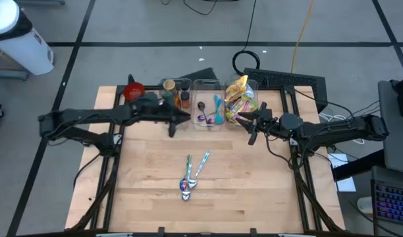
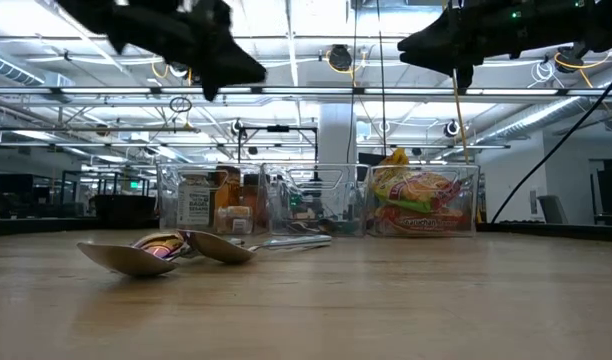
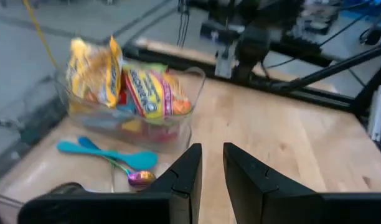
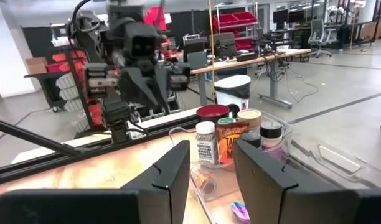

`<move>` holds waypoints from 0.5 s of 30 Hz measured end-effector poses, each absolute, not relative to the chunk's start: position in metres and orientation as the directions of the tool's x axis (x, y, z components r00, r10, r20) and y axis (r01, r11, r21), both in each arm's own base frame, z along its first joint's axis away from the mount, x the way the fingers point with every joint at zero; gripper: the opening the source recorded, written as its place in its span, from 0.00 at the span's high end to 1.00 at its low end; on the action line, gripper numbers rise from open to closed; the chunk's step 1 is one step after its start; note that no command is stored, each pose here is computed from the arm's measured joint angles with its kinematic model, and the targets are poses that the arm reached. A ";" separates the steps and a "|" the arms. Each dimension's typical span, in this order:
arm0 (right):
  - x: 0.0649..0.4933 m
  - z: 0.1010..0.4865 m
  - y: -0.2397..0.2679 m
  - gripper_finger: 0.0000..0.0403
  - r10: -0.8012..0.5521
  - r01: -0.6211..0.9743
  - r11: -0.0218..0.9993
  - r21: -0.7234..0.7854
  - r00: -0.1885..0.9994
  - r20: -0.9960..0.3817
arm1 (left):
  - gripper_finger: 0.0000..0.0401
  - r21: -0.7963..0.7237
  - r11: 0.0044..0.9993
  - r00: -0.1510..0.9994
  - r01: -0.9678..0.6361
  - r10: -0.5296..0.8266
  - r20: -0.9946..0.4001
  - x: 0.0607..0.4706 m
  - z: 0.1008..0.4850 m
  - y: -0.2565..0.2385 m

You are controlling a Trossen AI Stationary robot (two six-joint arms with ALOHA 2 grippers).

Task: Pick & Place Food Item
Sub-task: Put the right white blue spoon into the middle transparent bin

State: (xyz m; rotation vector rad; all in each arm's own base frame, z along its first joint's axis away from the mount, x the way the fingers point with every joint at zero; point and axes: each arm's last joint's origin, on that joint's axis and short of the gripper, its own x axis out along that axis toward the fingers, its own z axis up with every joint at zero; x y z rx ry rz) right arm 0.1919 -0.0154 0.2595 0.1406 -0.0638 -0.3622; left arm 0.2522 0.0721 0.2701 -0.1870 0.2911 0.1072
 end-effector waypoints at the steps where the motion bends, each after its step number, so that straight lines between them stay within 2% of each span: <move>1: 0.192 0.260 -0.015 0.71 -0.357 0.347 0.925 0.157 0.933 0.037 | 0.82 -0.152 0.980 0.958 -0.129 0.084 -0.274 0.243 0.273 0.070; 6: 0.192 0.260 -0.015 0.71 -0.334 0.324 0.931 0.165 0.942 0.037 | 0.82 -0.106 0.988 0.986 -0.114 0.099 -0.135 0.191 0.286 0.056; 9: 0.193 0.261 -0.014 0.71 -0.303 0.290 0.940 0.182 0.952 0.049 | 0.82 -0.066 0.997 0.998 -0.043 0.040 -0.045 0.164 0.289 0.045; 15: 0.204 0.260 -0.005 0.71 -0.159 0.140 0.975 0.171 0.982 0.101 | 0.82 -0.055 0.998 0.999 0.021 -0.019 0.028 0.138 0.280 0.034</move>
